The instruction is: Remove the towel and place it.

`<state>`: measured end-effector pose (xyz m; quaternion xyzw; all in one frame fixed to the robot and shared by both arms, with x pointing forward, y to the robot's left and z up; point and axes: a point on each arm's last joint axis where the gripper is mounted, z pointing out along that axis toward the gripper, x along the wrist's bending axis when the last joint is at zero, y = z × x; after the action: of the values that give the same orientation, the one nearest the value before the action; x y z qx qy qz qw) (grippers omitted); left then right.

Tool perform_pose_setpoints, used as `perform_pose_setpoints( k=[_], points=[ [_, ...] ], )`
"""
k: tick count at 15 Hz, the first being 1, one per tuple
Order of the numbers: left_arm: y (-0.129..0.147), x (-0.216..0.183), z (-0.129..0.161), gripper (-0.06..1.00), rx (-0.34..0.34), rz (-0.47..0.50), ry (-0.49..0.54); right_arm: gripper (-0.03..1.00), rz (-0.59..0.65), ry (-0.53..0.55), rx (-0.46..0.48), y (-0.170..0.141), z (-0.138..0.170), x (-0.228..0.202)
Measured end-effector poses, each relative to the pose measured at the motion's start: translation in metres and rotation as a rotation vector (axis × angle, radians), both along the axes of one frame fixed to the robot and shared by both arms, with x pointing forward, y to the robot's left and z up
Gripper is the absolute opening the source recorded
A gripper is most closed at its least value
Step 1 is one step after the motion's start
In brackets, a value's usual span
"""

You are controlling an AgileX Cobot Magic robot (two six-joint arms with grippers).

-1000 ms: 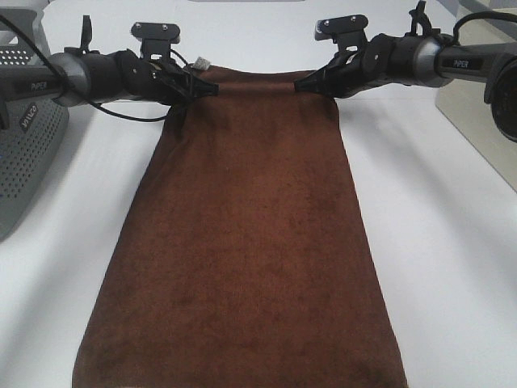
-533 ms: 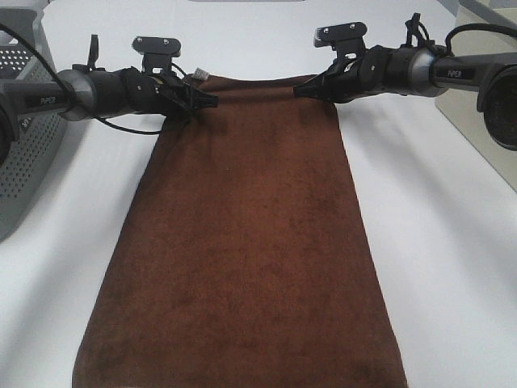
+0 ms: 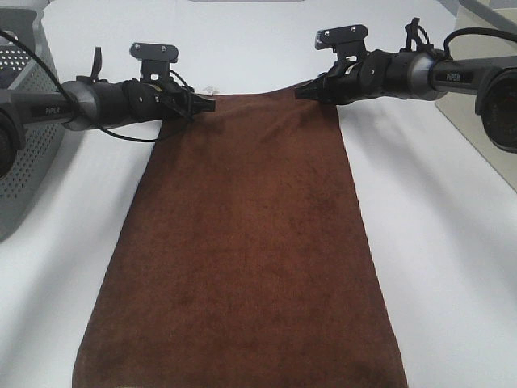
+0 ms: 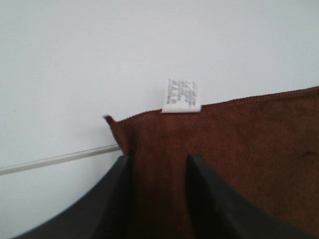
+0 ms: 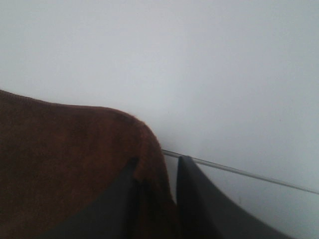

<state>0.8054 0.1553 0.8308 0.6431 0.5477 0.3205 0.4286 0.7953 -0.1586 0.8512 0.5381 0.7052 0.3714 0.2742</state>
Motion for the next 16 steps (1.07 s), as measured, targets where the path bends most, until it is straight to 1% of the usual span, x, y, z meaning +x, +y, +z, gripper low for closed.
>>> perform_pose_setpoints(
  k=[1,2,3,5,8,10,12,16],
  points=[
    [0.001,0.0,-0.004,0.41,0.001,0.005,-0.006,0.37,-0.005,0.0,0.002,-0.002,0.0,0.001],
    [0.001,0.0,-0.007,0.46,0.003,0.005,-0.003,0.45,-0.015,0.001,0.005,-0.006,-0.002,0.002],
    [0.001,0.0,-0.008,0.47,0.003,0.006,-0.002,0.48,-0.022,0.001,0.004,-0.01,-0.004,0.002],
    [0.001,-0.001,-0.009,0.48,0.007,0.004,-0.001,0.5,-0.038,0.01,0.009,-0.016,-0.009,0.004],
    [0.0,-0.001,-0.009,0.48,0.066,-0.032,-0.016,0.5,-0.047,0.012,0.02,-0.017,-0.013,0.004],
    [0.0,-0.001,-0.009,0.48,0.089,-0.046,-0.022,0.5,-0.055,0.027,0.028,-0.017,-0.022,0.003],
    [0.0,-0.001,-0.015,0.48,0.094,-0.047,-0.016,0.5,-0.061,0.039,0.033,-0.017,-0.03,0.002],
    [0.001,-0.001,-0.017,0.48,0.093,-0.042,-0.028,0.5,-0.06,0.04,0.033,-0.017,-0.03,0.002]
  ],
)
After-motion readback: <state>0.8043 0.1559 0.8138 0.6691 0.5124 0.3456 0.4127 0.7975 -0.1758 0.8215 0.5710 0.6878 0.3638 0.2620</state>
